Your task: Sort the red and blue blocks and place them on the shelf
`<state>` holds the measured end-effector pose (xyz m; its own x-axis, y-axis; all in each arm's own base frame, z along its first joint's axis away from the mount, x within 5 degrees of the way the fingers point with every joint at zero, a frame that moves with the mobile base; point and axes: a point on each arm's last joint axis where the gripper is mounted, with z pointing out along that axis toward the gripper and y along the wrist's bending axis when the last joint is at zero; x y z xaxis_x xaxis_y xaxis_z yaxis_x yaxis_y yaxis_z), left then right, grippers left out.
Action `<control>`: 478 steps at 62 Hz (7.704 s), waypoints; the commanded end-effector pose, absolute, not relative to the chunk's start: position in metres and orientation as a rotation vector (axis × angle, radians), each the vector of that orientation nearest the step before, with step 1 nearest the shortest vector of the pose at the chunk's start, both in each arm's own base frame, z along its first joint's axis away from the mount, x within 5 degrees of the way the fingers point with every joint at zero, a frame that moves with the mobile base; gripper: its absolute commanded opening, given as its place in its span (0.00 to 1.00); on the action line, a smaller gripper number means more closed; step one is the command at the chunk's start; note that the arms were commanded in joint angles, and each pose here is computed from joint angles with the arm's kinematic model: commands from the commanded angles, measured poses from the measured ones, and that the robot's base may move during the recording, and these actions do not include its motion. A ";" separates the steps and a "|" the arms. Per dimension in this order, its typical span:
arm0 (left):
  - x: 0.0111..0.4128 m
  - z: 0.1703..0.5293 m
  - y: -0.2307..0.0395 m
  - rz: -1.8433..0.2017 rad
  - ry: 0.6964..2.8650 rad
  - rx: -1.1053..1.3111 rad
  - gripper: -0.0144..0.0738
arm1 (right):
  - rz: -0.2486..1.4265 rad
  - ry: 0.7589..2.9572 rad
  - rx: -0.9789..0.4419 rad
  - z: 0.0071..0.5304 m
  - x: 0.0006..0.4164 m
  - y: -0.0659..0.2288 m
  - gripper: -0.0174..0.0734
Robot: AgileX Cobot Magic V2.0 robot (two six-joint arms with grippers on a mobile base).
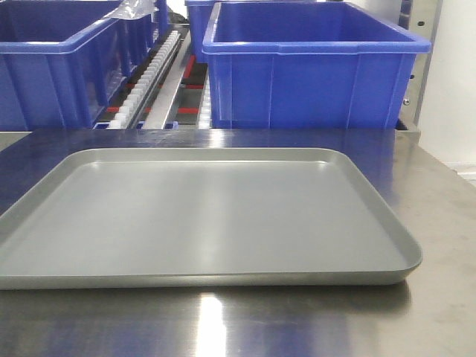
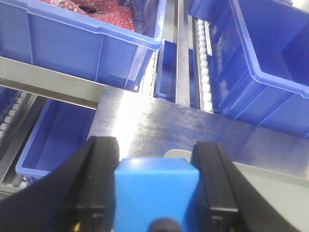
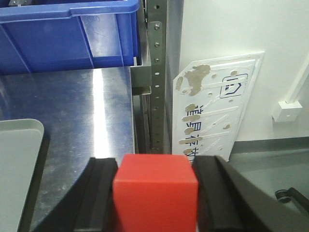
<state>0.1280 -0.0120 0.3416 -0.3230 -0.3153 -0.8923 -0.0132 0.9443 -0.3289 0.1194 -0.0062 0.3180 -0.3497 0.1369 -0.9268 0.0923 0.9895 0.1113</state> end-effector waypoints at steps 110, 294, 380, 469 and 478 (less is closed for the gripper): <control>0.129 0.359 -0.012 -0.330 1.762 -0.235 0.30 | 0.028 1.809 0.145 0.336 0.121 -0.007 0.26; 0.129 0.359 -0.012 -0.330 1.764 -0.235 0.30 | 0.028 1.809 0.145 0.336 0.121 -0.007 0.26; 0.129 0.359 -0.012 -0.330 1.764 -0.235 0.30 | 0.028 1.809 0.145 0.336 0.121 -0.007 0.26; 0.129 0.359 -0.012 -0.330 1.764 -0.235 0.30 | 0.028 1.809 0.145 0.336 0.121 -0.007 0.26; 0.129 0.359 -0.012 -0.330 1.764 -0.235 0.30 | 0.028 1.810 0.145 0.336 0.121 -0.007 0.26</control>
<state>0.1280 -0.0120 0.3416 -0.3230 -0.3159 -0.8921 -0.0134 0.9441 -0.3295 0.1189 -0.0061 0.3183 -0.3476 0.1368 -0.9276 0.0921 0.9895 0.1114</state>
